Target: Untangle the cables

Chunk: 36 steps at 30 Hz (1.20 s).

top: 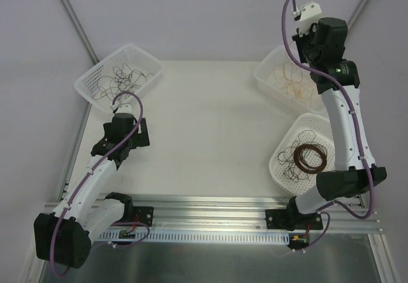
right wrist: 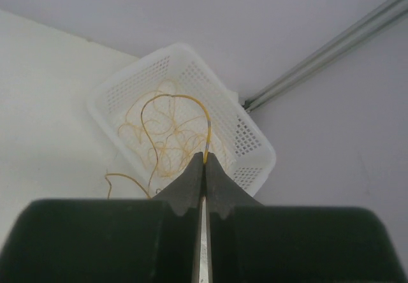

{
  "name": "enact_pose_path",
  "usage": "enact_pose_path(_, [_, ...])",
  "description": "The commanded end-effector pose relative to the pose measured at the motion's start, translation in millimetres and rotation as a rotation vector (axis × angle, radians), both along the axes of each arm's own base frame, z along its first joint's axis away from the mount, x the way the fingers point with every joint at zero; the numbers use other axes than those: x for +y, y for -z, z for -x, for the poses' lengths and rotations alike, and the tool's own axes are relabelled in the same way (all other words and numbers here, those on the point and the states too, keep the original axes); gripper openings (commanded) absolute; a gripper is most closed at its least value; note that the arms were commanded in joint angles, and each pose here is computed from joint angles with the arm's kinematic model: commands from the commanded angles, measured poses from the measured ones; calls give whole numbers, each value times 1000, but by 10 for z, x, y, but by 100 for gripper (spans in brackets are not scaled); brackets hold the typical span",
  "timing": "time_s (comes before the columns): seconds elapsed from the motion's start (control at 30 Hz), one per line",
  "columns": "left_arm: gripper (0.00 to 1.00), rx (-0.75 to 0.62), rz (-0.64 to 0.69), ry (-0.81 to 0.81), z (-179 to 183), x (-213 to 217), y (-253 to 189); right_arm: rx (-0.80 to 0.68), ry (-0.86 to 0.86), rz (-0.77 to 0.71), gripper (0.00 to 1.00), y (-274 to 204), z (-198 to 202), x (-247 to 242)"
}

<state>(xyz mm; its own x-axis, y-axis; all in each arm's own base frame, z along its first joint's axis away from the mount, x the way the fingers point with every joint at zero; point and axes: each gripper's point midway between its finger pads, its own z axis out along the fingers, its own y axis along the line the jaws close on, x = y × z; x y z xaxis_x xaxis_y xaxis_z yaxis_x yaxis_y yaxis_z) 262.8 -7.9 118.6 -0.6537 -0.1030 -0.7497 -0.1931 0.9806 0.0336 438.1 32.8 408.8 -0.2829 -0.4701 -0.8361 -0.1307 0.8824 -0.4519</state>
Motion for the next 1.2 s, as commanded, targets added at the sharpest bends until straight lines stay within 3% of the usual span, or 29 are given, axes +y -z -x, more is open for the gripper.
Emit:
enact_pose_path(0.0, [99,-1,-7,16,-41,-1,2,-206,12,-90,1,-678,-25,-104])
enact_pose_path(0.17, [99,16,-7,19,-57,-12,36,-298,142,-109,1,-870,-223,-578])
enact_pose_path(0.43, [99,31,36,53,-22,-105,101,-335,264,-182,1,-685,-654,-1126])
enact_pose_path(0.57, [99,45,34,55,-23,-107,136,-258,302,-240,1,-247,-931,-1315])
enact_pose_path(0.8, [99,78,42,60,-12,-131,219,2,329,-346,2,1098,-1342,-1324])
enact_pose_path(1.03, [99,89,43,63,-2,-138,250,253,337,-541,2,2267,-1367,-1112])
enact_pose_path(1.1, [99,93,46,64,-4,-144,260,286,329,-581,13,2347,-1373,-1073])
enact_pose_path(1.17, [99,94,51,69,-6,-158,259,339,339,-610,39,2424,-1316,-1037])
